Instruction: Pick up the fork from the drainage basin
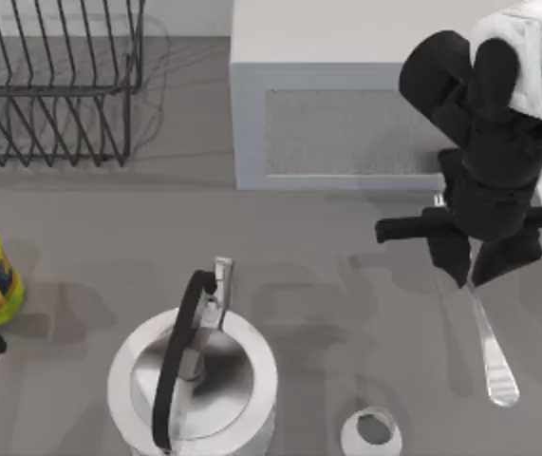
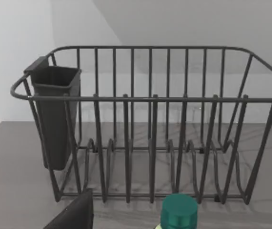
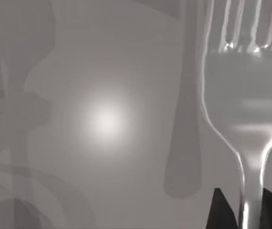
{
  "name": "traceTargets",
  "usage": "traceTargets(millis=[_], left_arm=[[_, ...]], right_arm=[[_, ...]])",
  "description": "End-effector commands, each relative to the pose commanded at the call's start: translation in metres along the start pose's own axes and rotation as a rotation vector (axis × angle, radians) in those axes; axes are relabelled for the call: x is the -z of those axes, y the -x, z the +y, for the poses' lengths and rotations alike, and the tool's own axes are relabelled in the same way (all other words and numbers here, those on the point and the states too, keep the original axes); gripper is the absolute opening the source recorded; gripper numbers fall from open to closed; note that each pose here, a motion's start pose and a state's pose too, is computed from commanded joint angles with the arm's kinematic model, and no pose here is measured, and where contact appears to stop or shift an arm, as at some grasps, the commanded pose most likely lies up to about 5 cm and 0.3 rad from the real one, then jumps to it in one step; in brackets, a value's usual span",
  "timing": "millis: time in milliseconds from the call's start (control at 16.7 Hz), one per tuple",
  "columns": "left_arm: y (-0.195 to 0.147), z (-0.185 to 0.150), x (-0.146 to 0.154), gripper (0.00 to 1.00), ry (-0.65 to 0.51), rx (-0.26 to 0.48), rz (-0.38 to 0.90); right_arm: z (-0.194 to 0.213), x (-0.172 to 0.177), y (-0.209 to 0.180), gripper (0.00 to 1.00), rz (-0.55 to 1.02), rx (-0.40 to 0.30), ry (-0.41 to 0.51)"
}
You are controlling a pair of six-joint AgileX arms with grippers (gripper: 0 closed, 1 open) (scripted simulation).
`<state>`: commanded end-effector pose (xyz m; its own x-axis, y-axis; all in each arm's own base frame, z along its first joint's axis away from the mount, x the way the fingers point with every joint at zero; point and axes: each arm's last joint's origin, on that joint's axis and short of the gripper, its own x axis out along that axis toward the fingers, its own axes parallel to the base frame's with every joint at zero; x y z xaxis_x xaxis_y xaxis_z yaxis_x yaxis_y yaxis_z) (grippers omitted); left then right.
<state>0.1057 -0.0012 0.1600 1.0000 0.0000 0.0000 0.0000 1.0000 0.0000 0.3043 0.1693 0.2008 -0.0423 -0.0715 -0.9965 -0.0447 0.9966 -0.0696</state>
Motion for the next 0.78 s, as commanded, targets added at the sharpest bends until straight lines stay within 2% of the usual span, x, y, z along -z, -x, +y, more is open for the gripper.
traceTargets(millis=[300, 660, 780], left_arm=[[0.000, 0.000, 0.000, 1.00, 0.000, 0.000, 0.000], [0.000, 0.000, 0.000, 1.00, 0.000, 0.000, 0.000], [0.000, 0.000, 0.000, 1.00, 0.000, 0.000, 0.000]], right_arm=[[-0.009, -0.015, -0.037, 0.00, -0.027, -0.048, -0.045], [-0.012, -0.020, -0.041, 0.00, -0.043, -0.071, -0.053], [-0.012, -0.020, -0.041, 0.15, -0.043, -0.071, -0.053]])
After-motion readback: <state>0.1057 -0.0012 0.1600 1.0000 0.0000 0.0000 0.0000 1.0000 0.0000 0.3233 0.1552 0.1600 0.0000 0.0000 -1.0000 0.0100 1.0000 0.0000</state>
